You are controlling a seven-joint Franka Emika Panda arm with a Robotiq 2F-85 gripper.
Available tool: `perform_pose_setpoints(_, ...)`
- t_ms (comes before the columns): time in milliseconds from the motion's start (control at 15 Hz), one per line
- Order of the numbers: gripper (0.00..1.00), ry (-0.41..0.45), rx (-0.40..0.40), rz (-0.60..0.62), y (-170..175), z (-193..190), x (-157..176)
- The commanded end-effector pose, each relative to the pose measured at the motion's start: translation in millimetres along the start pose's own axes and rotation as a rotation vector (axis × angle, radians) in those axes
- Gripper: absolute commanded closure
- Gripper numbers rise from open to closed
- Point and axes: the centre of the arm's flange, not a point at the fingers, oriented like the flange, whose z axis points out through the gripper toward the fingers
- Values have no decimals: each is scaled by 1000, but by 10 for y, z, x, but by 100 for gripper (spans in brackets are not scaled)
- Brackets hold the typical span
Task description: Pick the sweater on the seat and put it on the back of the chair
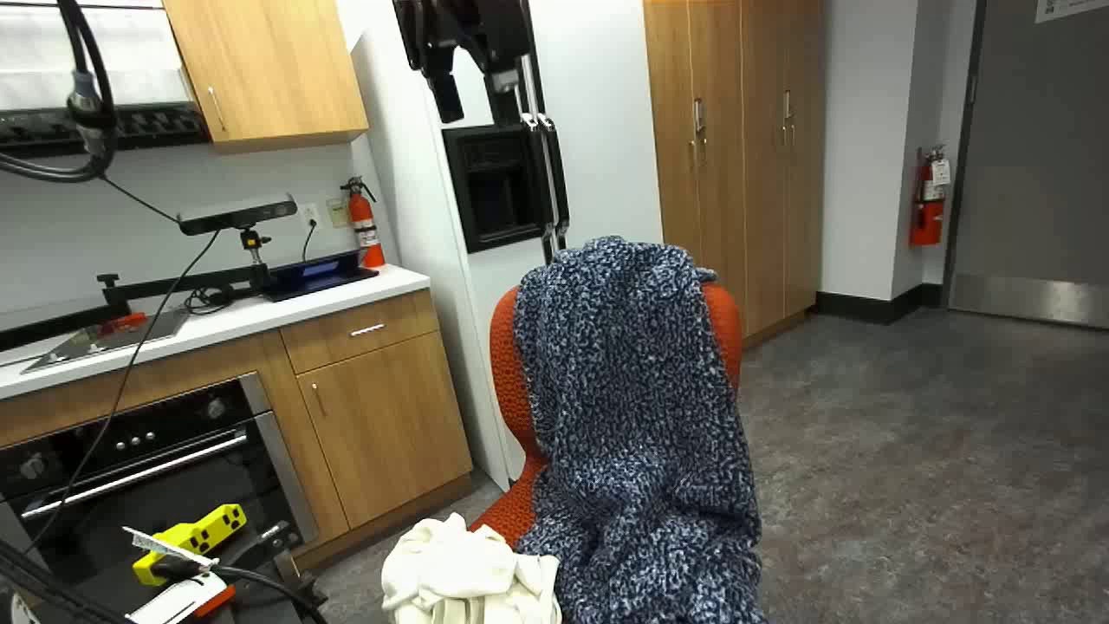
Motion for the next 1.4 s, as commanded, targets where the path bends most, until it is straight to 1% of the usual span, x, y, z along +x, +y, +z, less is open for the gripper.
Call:
perform_pose_setpoints(0,0,-1,0,1,3,5,1)
perform_pose_setpoints(933,0,-1,0,1,3,5,1)
perform_pose_setpoints(1333,0,-50,7,-64,12,27,13)
